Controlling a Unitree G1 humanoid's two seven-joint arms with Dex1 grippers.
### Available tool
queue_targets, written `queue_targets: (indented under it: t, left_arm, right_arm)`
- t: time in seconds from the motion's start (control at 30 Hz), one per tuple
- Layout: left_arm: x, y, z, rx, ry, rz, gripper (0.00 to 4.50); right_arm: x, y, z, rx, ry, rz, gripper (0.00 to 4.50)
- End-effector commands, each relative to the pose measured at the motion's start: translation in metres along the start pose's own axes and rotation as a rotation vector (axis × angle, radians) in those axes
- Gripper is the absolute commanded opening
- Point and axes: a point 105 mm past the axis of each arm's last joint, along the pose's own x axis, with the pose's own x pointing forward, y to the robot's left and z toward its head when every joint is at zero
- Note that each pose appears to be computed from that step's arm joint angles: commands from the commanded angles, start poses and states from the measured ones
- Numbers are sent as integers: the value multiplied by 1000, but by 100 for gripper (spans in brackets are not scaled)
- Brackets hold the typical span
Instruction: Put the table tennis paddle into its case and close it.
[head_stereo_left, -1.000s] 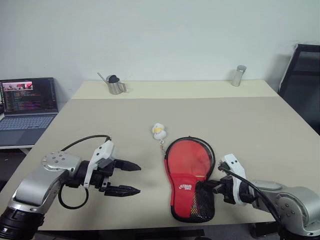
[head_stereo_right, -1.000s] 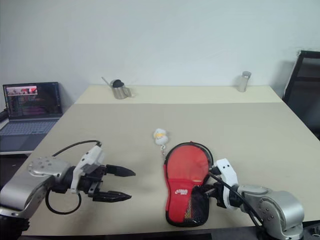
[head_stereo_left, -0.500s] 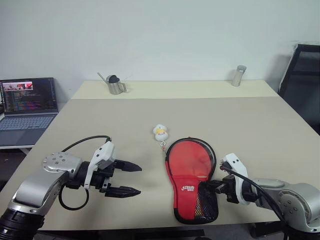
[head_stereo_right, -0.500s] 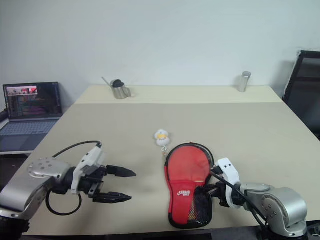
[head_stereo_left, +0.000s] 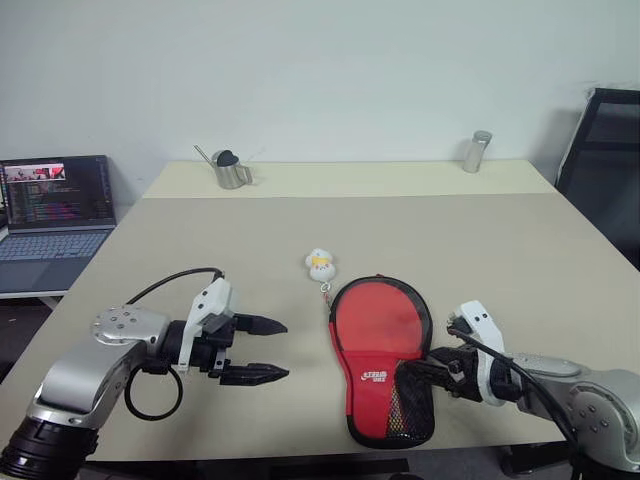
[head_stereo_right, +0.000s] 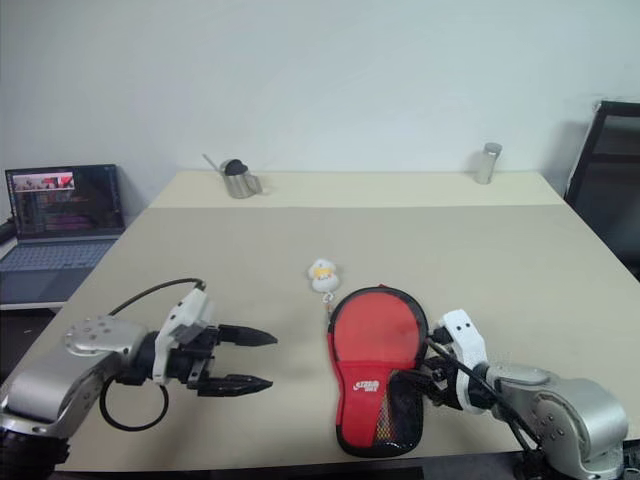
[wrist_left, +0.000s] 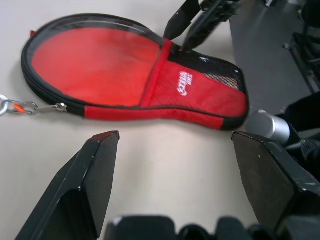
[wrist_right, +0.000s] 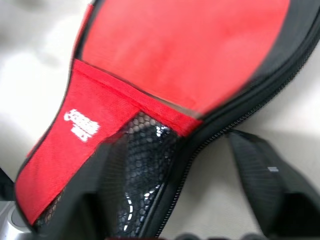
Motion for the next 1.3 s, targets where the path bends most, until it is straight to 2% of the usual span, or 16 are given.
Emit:
queue_targets:
  t: [0.03, 0.13, 0.23, 0.37, 0.47, 0.67, 0.7, 0.77, 1.07, 1.3]
  left_arm:
    - [-3, 12, 7, -6, -25, 68, 391]
    - [-4, 20, 6, -8, -17, 105, 391]
    - [-3, 28, 7, 3, -23, 136, 391]
    - [2, 59, 14, 72, -48, 294, 391]
    - [9, 72, 26, 18, -124, 344, 391]
    - [25, 107, 23, -38, -104, 497, 391]
    - [28, 112, 24, -38, -99, 504, 427]
    - [31, 116, 26, -35, -99, 505, 448]
    - [66, 168, 30, -108, -56, 616, 448]
    - [91, 177, 20, -183, 14, 597, 448]
  right_arm:
    - [-17, 13, 32, -145, -123, 38, 447]
    - [-26, 22, 52, -244, -175, 111, 447]
    - [-29, 29, 59, -319, -180, 179, 447]
    - [-13, 24, 69, -340, -204, 168, 447]
    - [4, 17, 76, -300, -290, 133, 447]
    - [33, 6, 62, -260, -320, 46, 447]
    - [36, 7, 60, -264, -320, 45, 450]
    - [40, 10, 58, -274, -318, 48, 450]
    - [54, 23, 52, -317, -309, 66, 450]
    - [58, 29, 50, -319, -310, 66, 450]
